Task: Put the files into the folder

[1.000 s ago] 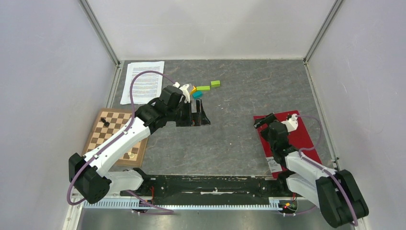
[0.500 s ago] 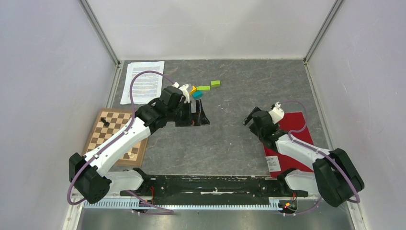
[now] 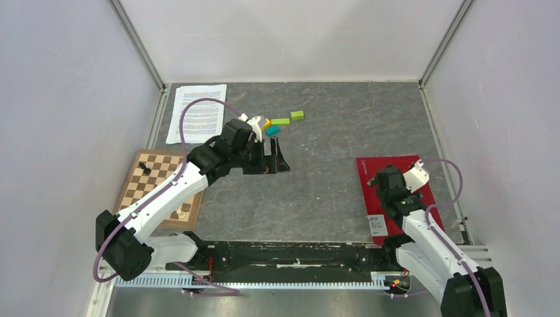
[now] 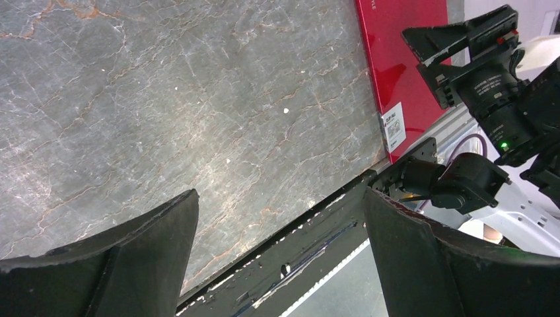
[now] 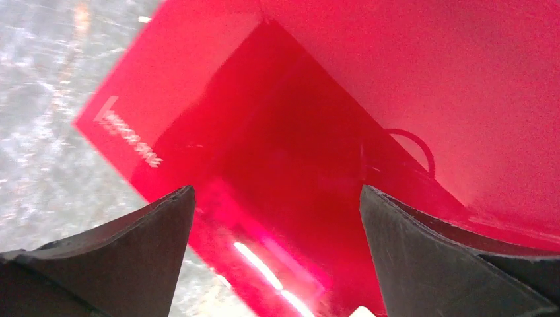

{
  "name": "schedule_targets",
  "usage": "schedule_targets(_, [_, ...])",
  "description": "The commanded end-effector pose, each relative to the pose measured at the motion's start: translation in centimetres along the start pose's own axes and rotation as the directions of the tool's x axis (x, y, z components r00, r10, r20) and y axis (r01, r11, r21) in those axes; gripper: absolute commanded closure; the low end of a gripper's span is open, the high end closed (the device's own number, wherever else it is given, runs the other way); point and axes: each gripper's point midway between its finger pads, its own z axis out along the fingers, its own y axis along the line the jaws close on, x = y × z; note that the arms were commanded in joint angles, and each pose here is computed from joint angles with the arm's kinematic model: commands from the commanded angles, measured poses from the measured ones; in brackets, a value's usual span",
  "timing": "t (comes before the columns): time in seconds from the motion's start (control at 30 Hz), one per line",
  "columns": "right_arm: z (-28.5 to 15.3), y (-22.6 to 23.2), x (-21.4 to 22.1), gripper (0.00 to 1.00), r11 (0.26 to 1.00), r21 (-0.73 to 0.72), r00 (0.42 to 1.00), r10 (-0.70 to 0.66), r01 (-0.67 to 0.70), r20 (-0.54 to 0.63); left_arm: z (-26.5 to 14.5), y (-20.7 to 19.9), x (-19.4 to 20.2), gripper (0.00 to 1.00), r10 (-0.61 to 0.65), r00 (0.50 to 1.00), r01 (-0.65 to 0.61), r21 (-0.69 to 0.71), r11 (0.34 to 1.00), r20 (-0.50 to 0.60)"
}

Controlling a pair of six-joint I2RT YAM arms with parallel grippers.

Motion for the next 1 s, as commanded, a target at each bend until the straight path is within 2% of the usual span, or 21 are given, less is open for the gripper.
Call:
schedule_targets(0.0, [0.0, -3.9, 1.0, 0.02, 0.993, 0.117, 1.0, -0.018, 0.019, -0.004, 0.3, -0.5, -0.4, 0.0, 0.028, 0.999, -0.029, 0.043, 0.999, 0.016])
schedule_targets(0.2, [0.7, -5.9, 1.3, 0.02, 0.983, 0.182, 1.0, 0.016, -0.021, 0.027, 0.3, -0.3, 0.0, 0.0, 0.033, 0.999, -0.034, 0.043, 0.998, 0.009])
schedule_targets(0.43, [1.0, -6.5, -6.2, 0.02, 0.954, 0.282, 0.976, 0.035, -0.097, 0.217, 0.0, -0.1, 0.2, 0.0, 0.047, 0.999, -0.047, 0.038, 0.998, 0.005])
schedule_targets(0.57, [2.0, -8.7, -8.6, 0.02, 0.909, 0.393, 0.968, 0.039, -0.137, 0.248, -0.1, -0.1, 0.3, 0.0, 0.051, 0.999, -0.05, 0.042, 0.998, -0.008])
schedule_targets(0.77, [3.8, -12.8, -8.8, 0.02, 0.859, 0.437, 0.949, 0.16, -0.269, 0.27, -0.3, -0.2, 0.5, 0.0, 0.062, 0.998, -0.061, 0.045, 0.997, -0.024])
schedule_targets(0.97, [5.1, -15.1, -7.6, 0.02, 0.836, 0.438, 0.938, 0.238, -0.33, 0.253, -0.1, -0.2, 1.0, 0.0, 0.053, 0.998, -0.051, 0.056, 0.997, -0.038])
